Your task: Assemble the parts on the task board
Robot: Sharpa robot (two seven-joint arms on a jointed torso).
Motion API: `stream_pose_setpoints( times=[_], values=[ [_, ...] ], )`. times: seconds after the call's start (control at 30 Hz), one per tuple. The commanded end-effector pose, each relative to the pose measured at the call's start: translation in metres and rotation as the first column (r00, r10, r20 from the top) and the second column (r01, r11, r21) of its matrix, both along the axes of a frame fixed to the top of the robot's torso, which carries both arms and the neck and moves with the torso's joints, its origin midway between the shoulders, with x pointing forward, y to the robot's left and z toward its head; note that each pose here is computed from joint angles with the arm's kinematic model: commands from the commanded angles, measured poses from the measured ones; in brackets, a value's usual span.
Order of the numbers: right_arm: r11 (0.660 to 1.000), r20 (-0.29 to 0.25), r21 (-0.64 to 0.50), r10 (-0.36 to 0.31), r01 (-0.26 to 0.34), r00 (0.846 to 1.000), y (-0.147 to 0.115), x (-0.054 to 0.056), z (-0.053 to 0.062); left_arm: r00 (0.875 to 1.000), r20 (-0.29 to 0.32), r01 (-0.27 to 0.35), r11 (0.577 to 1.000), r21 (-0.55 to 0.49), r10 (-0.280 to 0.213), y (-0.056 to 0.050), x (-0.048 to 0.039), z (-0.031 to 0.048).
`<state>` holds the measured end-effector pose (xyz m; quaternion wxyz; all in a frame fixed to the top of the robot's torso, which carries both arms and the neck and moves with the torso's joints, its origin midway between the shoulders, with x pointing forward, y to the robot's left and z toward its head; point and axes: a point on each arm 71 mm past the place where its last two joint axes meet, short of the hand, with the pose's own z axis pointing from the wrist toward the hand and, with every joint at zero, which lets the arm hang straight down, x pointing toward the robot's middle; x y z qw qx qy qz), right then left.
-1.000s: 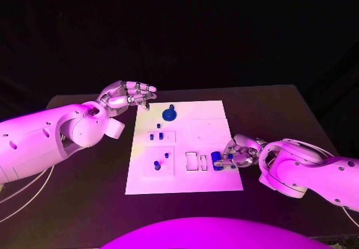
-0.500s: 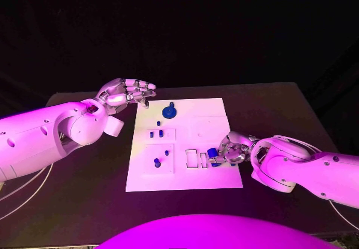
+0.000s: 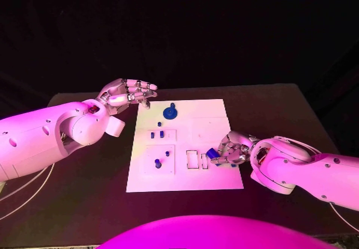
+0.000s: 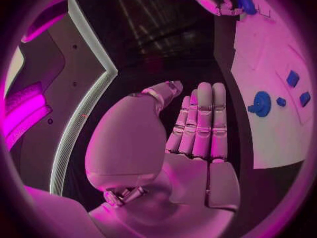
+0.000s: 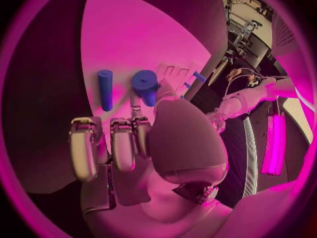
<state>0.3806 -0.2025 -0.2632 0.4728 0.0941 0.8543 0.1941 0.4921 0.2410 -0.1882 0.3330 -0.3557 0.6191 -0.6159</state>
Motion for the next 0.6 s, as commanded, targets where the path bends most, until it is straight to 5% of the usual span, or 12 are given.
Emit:
stream_pose_setpoints(
  times=[0.03,0.37,0.6],
  values=[
    [0.998,-0.036,-0.002,-0.055,0.055,0.998,-0.006,-0.006,-0.005,1.0,0.001,0.009,1.0,-0.016,-0.009,-0.002,-0.0002,0.001],
    [0.989,-0.027,0.113,-0.087,0.09,0.996,0.002,-0.006,0.024,1.0,0.001,0.009,1.0,-0.016,-0.009,-0.003,0.0007,0.0005],
    [0.985,-0.051,0.151,-0.074,0.081,0.996,0.014,-0.005,0.028,1.0,0.0,0.01,1.0,-0.017,-0.01,-0.004,0.0008,0.0005]
  ],
)
